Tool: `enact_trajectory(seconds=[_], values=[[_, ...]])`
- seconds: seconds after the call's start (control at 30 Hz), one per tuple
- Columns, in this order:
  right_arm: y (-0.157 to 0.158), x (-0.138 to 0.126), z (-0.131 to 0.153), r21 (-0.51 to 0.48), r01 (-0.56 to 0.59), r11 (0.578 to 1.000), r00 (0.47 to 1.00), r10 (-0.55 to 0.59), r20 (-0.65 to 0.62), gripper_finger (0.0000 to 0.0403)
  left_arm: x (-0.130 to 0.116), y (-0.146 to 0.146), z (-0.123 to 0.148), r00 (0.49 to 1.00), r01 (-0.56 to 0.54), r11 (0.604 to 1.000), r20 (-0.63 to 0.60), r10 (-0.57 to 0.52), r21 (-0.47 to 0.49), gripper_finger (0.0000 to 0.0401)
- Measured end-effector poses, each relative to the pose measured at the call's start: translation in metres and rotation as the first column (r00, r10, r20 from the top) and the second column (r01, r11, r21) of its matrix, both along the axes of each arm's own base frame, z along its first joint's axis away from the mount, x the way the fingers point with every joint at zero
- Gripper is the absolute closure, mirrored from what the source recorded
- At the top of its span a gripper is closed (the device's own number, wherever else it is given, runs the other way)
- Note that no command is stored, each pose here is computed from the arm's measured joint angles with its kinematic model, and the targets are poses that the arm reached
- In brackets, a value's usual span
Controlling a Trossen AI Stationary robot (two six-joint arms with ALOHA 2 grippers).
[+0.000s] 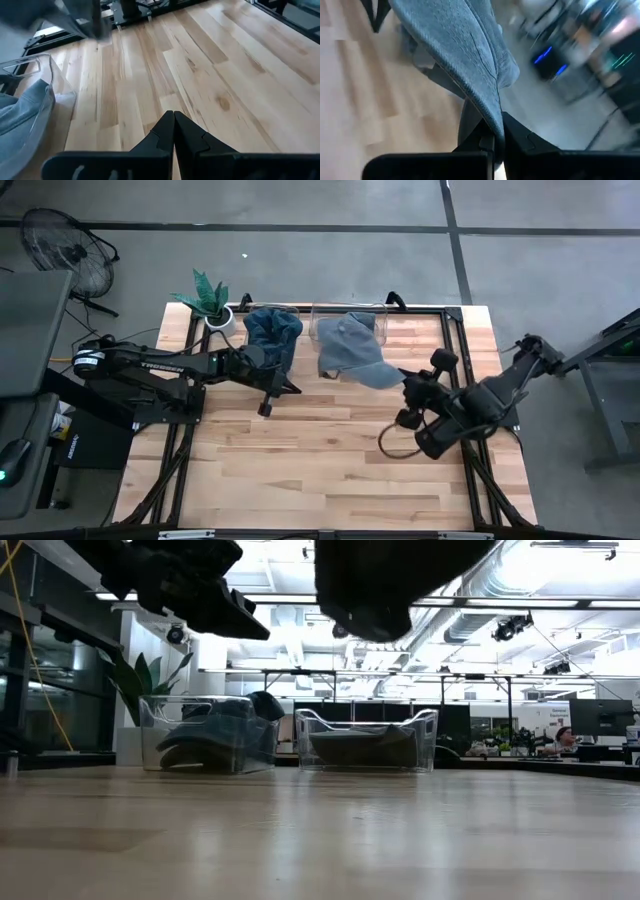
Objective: Pick & Place hat
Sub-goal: Put the gray cap into the right transparent bin
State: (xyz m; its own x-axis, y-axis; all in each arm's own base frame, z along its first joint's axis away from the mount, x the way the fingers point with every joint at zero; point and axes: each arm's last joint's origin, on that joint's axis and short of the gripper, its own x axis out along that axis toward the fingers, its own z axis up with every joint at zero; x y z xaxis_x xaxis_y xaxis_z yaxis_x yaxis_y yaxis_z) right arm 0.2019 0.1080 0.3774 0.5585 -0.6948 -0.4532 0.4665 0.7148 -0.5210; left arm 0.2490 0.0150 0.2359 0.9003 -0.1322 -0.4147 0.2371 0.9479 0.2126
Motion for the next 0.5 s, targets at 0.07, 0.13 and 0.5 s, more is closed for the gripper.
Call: enact_trajectory(seconds=[0.07,0.13,0.5], values=[[0.006,-0.002,-0.002,-0.112,-0.046,0.993,0.999,0.046,-0.004,0.0399,0.000,0.000,0.001,1.000,-0.002,1.000,0.006,0.002,-0.003,0.0401],[0.012,-0.001,-0.007,-0.202,-0.082,0.976,0.997,0.083,-0.007,0.0399,0.001,0.000,0.002,1.000,-0.009,1.000,0.019,0.010,-0.016,0.0401],[0.040,0.011,-0.037,-0.519,-0.149,0.842,0.988,0.149,-0.041,0.0399,0.004,0.012,0.012,0.911,-0.393,0.919,0.126,0.392,-0.018,0.0401]])
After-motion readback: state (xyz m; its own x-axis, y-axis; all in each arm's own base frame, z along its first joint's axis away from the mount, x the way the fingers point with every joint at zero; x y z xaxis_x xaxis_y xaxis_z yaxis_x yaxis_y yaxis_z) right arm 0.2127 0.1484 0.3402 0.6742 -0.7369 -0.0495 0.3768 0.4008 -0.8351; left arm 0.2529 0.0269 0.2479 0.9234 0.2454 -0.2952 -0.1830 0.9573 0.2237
